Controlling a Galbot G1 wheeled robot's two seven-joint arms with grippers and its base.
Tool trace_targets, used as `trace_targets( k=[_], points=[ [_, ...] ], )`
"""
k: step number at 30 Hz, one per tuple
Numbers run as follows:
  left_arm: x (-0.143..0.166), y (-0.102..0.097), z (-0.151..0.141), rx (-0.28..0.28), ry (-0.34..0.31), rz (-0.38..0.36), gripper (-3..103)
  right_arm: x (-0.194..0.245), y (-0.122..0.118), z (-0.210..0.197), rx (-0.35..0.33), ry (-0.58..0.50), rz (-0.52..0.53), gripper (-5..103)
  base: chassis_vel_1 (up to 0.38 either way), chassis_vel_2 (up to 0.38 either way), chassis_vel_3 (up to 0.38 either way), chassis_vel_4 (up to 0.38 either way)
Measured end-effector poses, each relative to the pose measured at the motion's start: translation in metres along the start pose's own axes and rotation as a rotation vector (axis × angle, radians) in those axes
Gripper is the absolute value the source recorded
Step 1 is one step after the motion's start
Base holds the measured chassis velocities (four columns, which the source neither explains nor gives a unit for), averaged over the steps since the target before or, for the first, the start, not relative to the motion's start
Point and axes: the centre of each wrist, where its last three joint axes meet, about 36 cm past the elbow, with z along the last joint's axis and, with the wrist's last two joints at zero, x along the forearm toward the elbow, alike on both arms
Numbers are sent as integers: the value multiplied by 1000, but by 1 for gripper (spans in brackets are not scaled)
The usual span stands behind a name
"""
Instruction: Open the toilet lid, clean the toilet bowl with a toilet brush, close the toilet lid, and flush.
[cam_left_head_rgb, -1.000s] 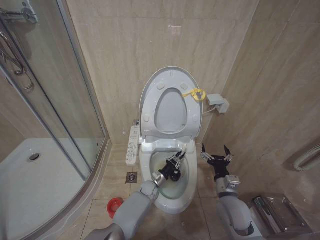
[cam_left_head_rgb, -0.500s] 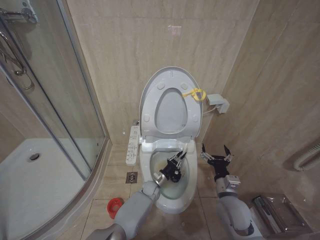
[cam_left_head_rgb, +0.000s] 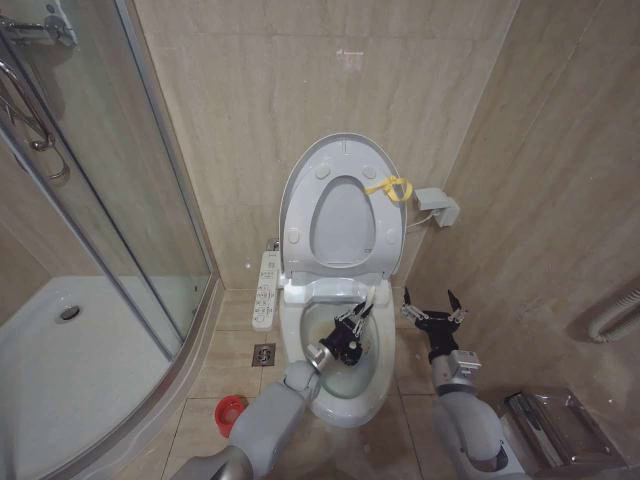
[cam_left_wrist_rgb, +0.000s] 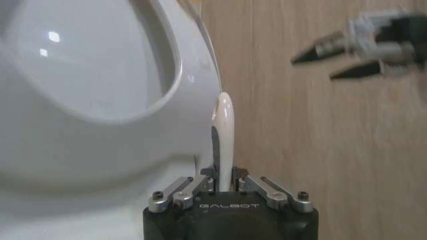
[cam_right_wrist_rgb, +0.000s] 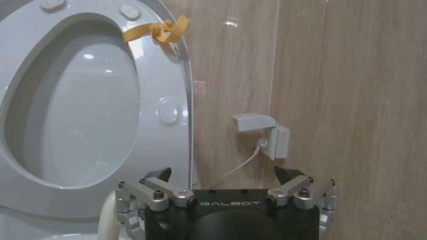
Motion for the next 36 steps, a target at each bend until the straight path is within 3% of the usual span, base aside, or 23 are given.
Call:
trace_targets(
  k=[2,9,19,27,36],
  points=[
    [-5,2,-4,0,-11,-6,15,0,0,0,0,0,0,100,0,0,0,0],
    [13,-5,11,9,40,-2,15,0,0,0,0,0,1,100,0,0,0,0],
    [-1,7,1,-9,17,-9,15,0,0,0,0,0,0,100,0,0,0,0],
    [22,-14,10,14,27,1,15,0,0,0,0,0,0,100,0,0,0,0],
    [85,2,-7,-11,59,-44,15,0,0,0,0,0,0,100,0,0,0,0]
  ],
)
